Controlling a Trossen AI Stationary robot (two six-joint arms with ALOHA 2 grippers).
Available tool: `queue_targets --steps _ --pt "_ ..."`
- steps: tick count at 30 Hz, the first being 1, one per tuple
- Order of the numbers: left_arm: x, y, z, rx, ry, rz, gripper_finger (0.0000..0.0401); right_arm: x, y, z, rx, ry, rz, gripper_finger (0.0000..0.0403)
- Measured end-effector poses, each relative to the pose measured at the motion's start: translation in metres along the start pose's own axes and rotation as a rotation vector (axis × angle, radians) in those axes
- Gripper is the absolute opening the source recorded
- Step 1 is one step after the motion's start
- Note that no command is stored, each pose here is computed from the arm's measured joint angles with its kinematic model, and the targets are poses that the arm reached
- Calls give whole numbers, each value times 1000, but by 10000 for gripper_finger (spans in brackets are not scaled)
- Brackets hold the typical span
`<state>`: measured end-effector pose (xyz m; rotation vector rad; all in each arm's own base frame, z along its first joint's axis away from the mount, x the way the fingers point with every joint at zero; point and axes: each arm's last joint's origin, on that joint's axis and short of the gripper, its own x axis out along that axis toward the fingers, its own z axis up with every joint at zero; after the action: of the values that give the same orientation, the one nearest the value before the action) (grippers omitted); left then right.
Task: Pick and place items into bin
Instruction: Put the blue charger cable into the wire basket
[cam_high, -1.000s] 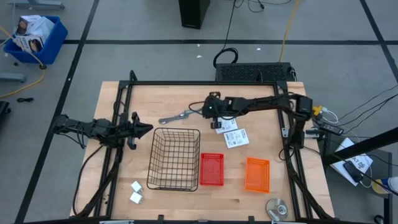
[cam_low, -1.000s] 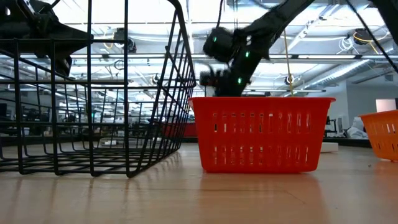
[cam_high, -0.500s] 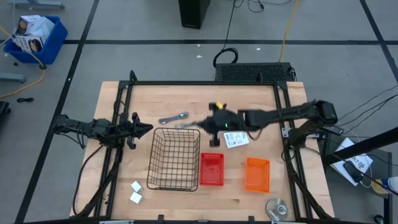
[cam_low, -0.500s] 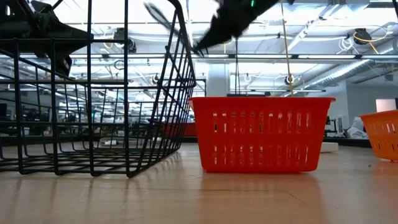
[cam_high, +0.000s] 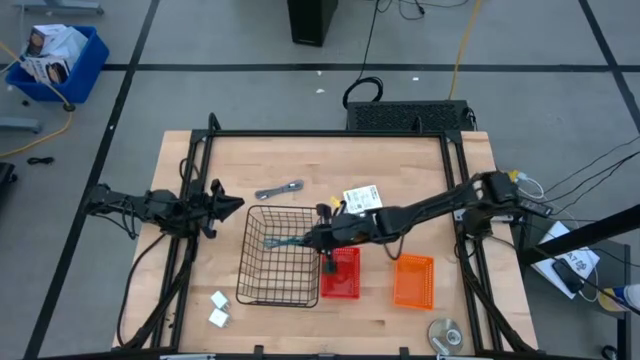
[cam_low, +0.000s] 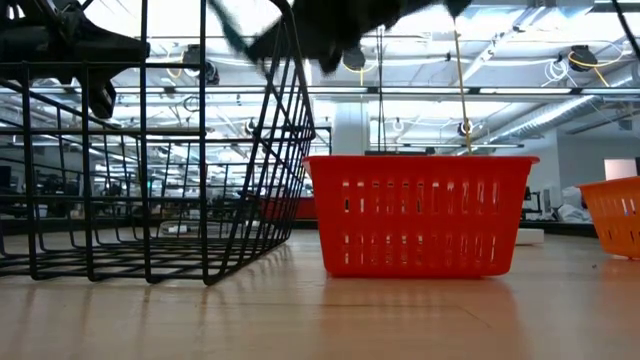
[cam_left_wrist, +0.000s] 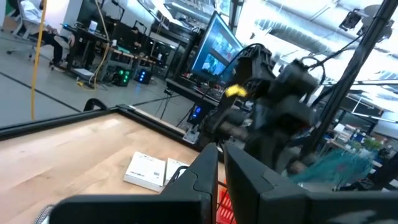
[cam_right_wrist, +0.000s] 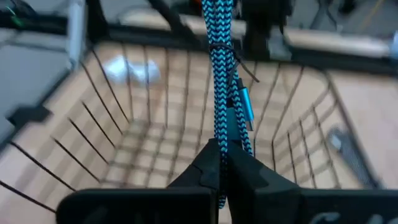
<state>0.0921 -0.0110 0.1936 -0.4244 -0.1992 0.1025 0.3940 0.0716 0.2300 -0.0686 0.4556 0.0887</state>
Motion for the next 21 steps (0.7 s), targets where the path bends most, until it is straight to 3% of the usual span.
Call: queue_targets --steps 6,21 --pt "0 0 1 -33 -8 -4 33 14 -10 -18 81 91 2 2" --pt "0 0 1 -3 -7 -3 33 13 -13 -11 130 30 64 21"
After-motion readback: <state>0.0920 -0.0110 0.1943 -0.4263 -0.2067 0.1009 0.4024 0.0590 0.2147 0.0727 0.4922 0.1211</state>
